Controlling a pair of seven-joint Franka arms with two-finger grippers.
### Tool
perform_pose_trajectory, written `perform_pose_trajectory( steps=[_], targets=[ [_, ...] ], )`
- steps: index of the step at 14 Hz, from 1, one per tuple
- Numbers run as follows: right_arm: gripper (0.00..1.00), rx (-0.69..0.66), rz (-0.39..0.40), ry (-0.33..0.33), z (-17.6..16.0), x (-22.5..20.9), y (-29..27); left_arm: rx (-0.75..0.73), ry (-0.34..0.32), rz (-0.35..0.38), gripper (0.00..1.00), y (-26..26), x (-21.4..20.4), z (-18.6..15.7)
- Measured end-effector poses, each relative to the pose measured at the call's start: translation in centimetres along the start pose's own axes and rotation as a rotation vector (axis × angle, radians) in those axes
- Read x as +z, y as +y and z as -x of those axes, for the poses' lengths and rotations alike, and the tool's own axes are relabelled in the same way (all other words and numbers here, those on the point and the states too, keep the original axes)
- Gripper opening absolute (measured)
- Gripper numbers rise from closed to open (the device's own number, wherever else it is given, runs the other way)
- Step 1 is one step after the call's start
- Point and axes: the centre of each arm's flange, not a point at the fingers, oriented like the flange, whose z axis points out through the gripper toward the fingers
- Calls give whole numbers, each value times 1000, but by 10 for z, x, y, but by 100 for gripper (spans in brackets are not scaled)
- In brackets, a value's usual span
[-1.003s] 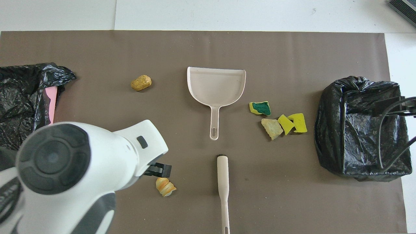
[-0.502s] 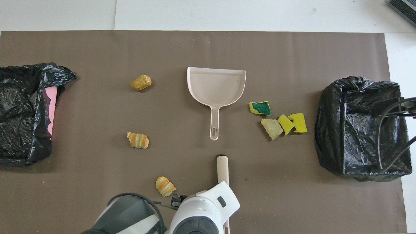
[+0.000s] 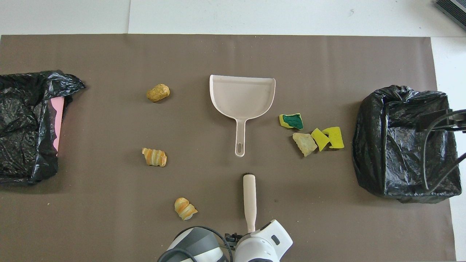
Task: Sweep and dump trash in bin
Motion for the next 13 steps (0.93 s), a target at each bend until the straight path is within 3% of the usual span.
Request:
perform_pose_trajectory(
  steps=[4, 6, 8, 9, 11, 13],
  targets=[
    [100, 1, 0, -1, 0, 1, 0, -35, -47, 0, 96, 7, 18, 7],
    [100, 0, 0, -2, 0, 1, 0, -54, -62, 13, 69, 6, 18, 6],
    [100, 0, 0, -3, 0, 1, 0, -68, -73, 20, 51, 6, 18, 5],
    [100, 0, 0, -3, 0, 2, 0, -70, -75, 20, 51, 5, 18, 5],
    [100, 0, 0, -4, 0, 2, 0, -72, -77, 18, 32, 5, 18, 5],
    [100, -1, 0, -3, 0, 1, 1, -72, -83, 12, 28, 4, 19, 5]
  ],
)
